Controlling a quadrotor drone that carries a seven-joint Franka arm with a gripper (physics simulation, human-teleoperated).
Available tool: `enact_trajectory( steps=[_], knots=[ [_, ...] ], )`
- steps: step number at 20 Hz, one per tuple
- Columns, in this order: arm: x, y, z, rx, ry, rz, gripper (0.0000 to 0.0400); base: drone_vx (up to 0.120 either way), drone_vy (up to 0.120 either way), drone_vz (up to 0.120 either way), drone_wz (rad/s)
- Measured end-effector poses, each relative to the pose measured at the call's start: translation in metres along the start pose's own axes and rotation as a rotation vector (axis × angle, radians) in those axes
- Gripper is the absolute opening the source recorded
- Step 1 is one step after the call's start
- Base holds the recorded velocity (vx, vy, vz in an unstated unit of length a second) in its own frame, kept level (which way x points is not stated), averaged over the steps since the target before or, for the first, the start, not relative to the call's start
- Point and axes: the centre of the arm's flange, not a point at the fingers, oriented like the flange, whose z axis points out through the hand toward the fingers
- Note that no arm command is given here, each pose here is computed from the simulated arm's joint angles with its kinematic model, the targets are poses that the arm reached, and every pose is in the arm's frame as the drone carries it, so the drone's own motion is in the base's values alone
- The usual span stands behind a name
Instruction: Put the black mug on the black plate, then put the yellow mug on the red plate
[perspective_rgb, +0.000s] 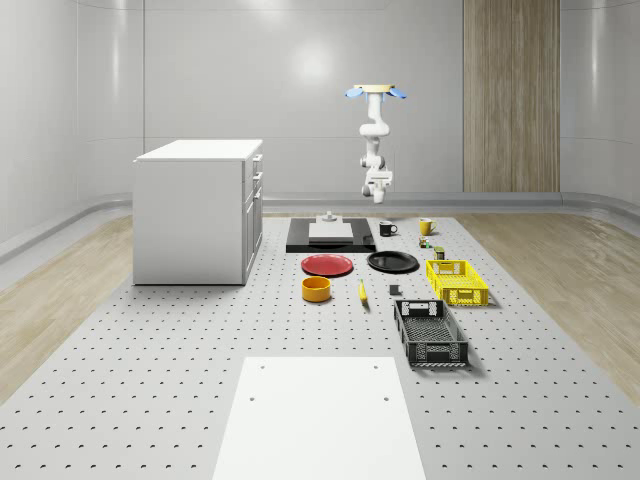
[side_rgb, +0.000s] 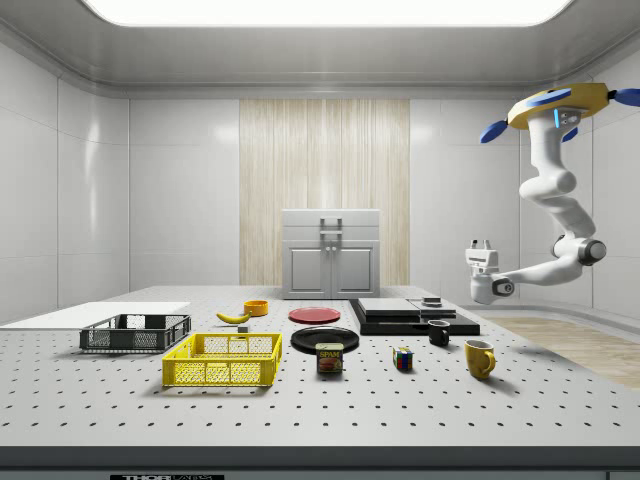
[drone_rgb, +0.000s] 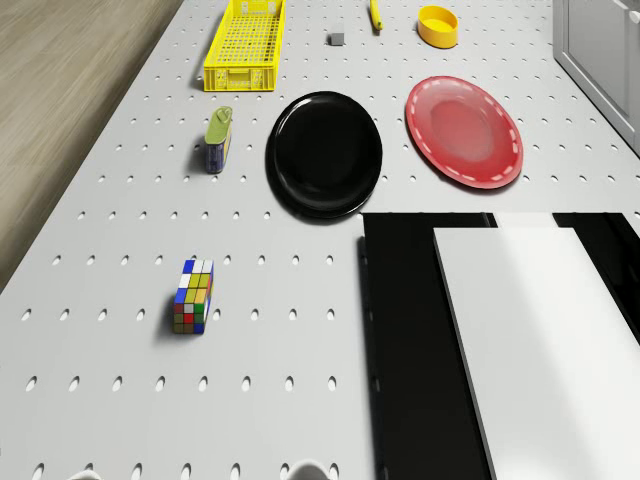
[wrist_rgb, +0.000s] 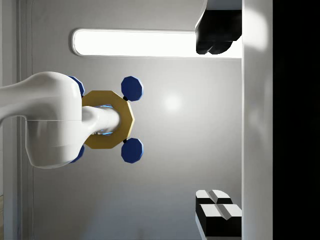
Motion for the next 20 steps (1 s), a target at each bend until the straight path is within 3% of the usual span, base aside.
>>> enact_trajectory(
  steps=[13, 20],
  knots=[
    [-0.0032, -0.0018, 0.0001, -0.018, 0.032, 0.000, 0.0400, 0.102, 0.000, 0.000, 0.000],
    [-0.0099, -0.0077, 0.0008, -0.078, 0.100, -0.001, 0.0400, 0.120, 0.000, 0.000, 0.000]
  ],
)
